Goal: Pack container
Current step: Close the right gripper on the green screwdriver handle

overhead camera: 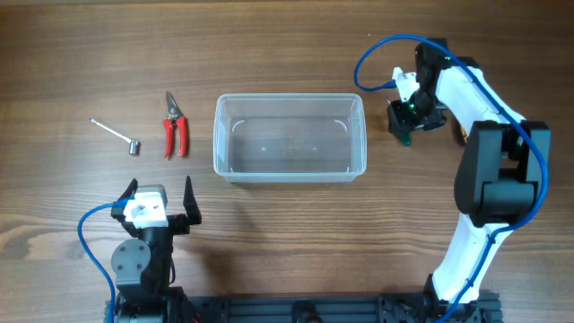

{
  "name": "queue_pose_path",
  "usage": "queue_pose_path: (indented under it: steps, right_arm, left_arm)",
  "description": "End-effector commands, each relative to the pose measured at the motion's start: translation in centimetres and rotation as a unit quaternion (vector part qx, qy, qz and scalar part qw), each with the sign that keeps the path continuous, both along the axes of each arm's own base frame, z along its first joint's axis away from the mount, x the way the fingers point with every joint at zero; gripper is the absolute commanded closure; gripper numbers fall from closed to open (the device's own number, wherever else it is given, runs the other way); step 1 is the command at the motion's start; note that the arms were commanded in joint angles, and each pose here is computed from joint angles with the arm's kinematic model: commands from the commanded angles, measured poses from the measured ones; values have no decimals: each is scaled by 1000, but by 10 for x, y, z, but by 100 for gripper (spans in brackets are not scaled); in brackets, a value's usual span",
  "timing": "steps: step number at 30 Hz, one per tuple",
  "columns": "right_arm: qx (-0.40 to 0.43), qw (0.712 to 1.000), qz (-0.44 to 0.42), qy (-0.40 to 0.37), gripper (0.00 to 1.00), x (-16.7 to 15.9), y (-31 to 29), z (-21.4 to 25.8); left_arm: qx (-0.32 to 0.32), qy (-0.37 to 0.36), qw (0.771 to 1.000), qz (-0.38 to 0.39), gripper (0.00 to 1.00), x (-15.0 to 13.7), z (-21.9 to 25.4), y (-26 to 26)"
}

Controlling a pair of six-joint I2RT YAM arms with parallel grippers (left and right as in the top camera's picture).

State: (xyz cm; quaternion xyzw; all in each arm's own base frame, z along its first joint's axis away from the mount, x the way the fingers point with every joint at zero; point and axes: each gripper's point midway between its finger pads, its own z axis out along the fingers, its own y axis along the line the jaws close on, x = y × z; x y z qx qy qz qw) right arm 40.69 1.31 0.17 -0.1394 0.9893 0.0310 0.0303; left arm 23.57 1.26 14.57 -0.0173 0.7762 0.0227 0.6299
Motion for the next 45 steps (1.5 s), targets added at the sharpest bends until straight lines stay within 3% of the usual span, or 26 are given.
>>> queue_pose_path:
  steps: [1,18,37,42,45]
  right_arm:
    - [-7,1000,16,-3,46,4,6,-3]
    - [-30,999,16,11,51,-2,-2,-4]
    - [-30,999,16,20,85,-7,-2,-4]
    - [-30,999,16,21,85,-7,-2,-4]
    - [-30,999,16,23,96,-8,-2,-4]
  left_arm:
    - [10,-4,1000,-5,0,0,1,-1]
    - [10,-4,1000,-5,0,0,1,-1]
    - [10,-4,1000,-5,0,0,1,-1]
    - [10,-4,1000,-5,0,0,1,-1]
    - [10,-4,1000,-5,0,0,1,-1]
